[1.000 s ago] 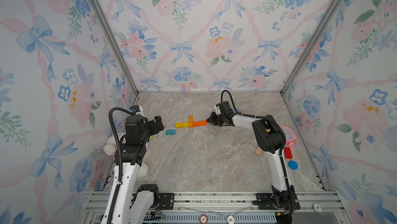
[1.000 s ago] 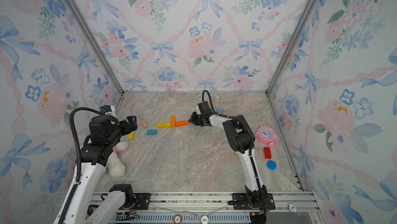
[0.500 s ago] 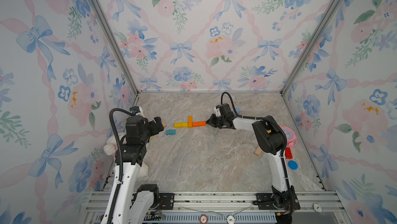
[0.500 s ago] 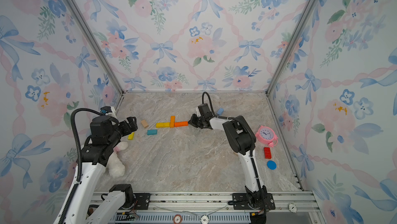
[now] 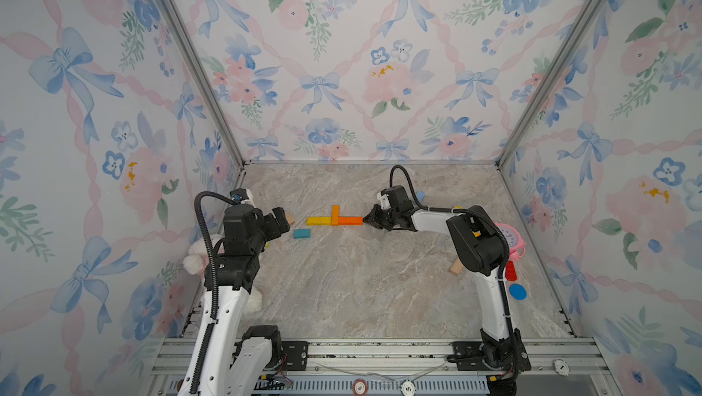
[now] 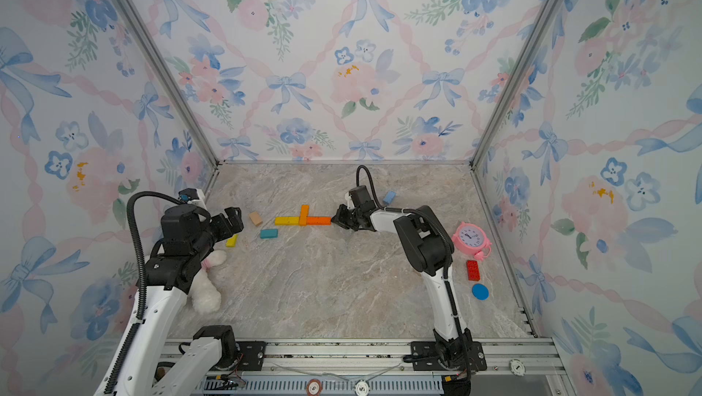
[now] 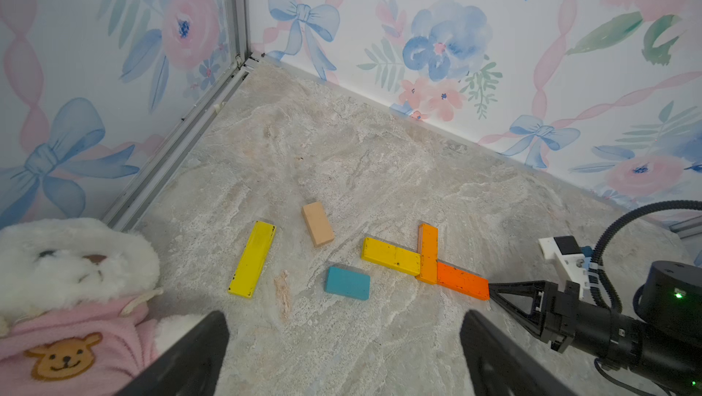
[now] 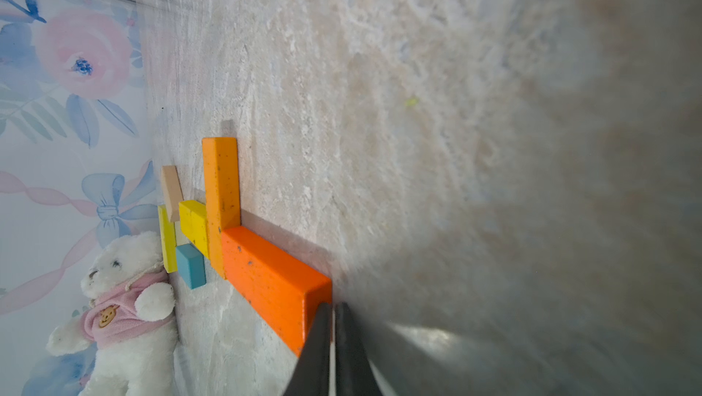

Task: Assemble the letter t with building blocks
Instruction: Adjust the building block at the center of the board.

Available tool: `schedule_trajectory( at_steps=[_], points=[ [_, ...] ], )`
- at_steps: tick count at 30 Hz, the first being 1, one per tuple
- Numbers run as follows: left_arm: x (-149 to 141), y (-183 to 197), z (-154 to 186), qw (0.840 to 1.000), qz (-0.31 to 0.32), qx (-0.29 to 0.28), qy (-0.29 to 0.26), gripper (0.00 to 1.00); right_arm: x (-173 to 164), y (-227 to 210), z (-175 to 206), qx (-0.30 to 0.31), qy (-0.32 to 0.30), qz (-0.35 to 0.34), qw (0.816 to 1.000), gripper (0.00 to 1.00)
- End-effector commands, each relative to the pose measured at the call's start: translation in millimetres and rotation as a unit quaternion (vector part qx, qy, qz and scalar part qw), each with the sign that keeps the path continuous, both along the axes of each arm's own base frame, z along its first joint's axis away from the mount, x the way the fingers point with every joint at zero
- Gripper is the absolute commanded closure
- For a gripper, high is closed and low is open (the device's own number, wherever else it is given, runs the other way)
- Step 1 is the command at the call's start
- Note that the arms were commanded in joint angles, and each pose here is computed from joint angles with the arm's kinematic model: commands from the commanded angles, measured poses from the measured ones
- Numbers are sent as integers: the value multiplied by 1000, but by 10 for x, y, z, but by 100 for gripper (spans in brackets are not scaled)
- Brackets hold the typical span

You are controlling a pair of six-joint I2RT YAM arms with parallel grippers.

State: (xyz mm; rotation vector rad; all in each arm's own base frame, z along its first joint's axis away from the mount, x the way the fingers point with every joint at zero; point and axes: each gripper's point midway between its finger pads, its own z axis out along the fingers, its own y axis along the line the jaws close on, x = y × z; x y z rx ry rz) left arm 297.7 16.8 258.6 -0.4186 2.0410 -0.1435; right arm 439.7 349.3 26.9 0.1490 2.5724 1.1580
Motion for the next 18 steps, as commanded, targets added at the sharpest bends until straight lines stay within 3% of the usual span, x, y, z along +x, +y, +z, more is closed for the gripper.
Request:
schedule_trajectory(
  at_steps=[1,8,12,15,18],
  points=[
    [-11,44,-42,1000,16,-8,3,2,-143,-8,-5,-5,13,3,1000,90],
    [9,16,-152,1000,12,-19,18,2,-108,-261,63,-7,9,-21,1000,84],
    [70,-63,-385,998,-6,-34,54,2,-133,-480,353,-11,-16,-32,999,76],
    [149,-113,-628,994,-11,-56,97,2,-278,-617,809,-37,-63,-7,997,62],
    [248,-18,-876,986,1,-66,152,2,-586,-844,1273,-129,-142,35,981,31]
  ],
)
